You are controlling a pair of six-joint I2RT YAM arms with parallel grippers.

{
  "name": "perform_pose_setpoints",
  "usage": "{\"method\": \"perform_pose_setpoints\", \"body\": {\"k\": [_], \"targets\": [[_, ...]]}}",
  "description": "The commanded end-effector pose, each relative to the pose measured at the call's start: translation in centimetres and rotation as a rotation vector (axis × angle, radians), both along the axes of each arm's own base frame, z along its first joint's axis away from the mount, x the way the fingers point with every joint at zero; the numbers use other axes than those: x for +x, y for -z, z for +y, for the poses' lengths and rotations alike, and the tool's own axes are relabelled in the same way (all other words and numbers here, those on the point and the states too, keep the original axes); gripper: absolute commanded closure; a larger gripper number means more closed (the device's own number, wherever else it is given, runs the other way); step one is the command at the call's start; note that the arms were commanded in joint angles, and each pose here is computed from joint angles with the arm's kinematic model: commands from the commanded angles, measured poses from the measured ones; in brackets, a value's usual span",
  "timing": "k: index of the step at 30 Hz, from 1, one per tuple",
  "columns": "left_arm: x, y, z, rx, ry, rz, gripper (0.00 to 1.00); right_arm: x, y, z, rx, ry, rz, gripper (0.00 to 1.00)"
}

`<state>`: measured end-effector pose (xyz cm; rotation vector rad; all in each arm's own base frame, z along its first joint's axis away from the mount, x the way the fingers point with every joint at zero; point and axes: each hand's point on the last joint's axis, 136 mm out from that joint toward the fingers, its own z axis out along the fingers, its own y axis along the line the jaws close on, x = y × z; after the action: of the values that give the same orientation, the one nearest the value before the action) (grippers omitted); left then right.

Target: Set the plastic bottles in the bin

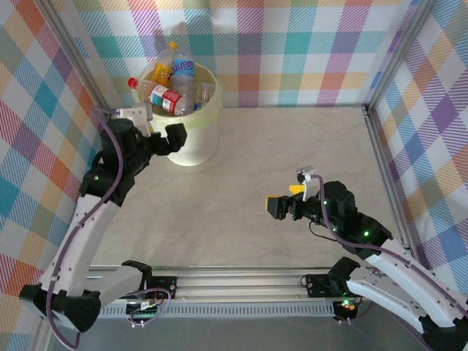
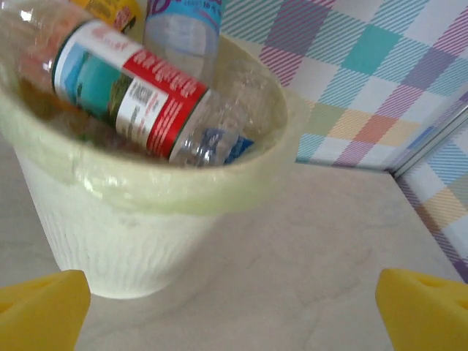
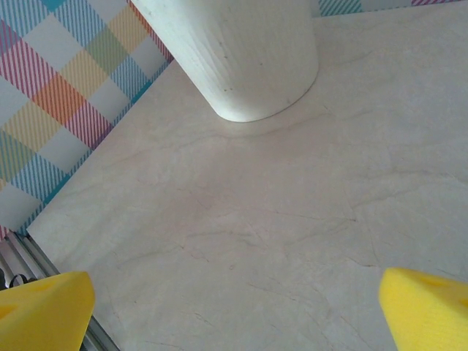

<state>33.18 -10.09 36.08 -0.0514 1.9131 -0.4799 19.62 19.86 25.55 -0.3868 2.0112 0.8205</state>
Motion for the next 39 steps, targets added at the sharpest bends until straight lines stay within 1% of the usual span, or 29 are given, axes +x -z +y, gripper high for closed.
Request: {"method": "perform_pose_setpoints", "body": {"k": [1,3,6,10,13,15,18,20,22,25,28,30,33,35,37,39], "targets": [[-1.1,1.8,-0.5,-0.089,0.010,0.032,0.00,-0.4,-0.5,0.2,0.020,-0.028,-0.036,0.00],[-1.7,4.4,-0.2,-0.090,-0.013,0.090,0.00,-0.9,-0.3,0.5,0.034,-0.064,-0.058,0.00],[-2.3,7.5,1.0,-0.071,-0.075,0.151,0.00,-1.2,-0.2,0.2,0.051,-0.062,-0.065,0.00],[-2.9,10.4,3.6,-0.012,-0.210,0.177,0.00,-1.3,0.3,-0.2,0.042,-0.049,-0.063,0.00],[-2.9,12.6,5.1,0.082,-0.262,0.173,0.00,-1.1,0.8,-0.5,0.023,-0.026,-0.058,0.00],[-2.9,14.7,7.0,0.153,-0.359,0.201,0.00,-0.7,1.3,-1.0,0.005,0.009,-0.043,0.00],[-3.1,17.5,8.7,0.229,-0.440,0.246,0.00,-0.1,2.3,-2.0,-0.021,0.080,-0.017,0.00],[-2.4,18.5,8.2,0.262,-0.395,0.229,0.00,0.3,3.0,-2.5,-0.042,0.119,-0.007,0.00],[-2.0,19.8,8.0,0.282,-0.382,0.232,0.00,0.8,3.5,-3.0,-0.063,0.155,-0.007,0.00],[-1.3,21.4,7.8,0.374,-0.333,0.214,0.00,1.5,4.3,-3.5,-0.095,0.198,-0.005,0.00],[-0.4,22.0,8.7,0.428,-0.368,0.184,0.00,2.1,5.6,-4.0,-0.136,0.237,0.003,0.00],[0.4,22.3,9.2,0.432,-0.390,0.179,0.00,2.5,6.3,-4.1,-0.155,0.254,0.001,0.00],[2.2,22.6,8.9,0.432,-0.362,0.123,0.00,2.9,7.2,-4.2,-0.196,0.266,-0.002,0.00],[3.2,23.2,9.3,0.456,-0.371,0.108,0.00,3.3,7.5,-4.4,-0.228,0.273,-0.018,0.00],[4.2,23.8,9.2,0.472,-0.352,0.081,0.00,3.8,7.6,-4.6,-0.262,0.284,-0.038,0.00],[5.1,24.3,8.9,0.443,-0.330,0.046,0.00,4.3,7.9,-4.6,-0.299,0.280,-0.064,0.00]]}}
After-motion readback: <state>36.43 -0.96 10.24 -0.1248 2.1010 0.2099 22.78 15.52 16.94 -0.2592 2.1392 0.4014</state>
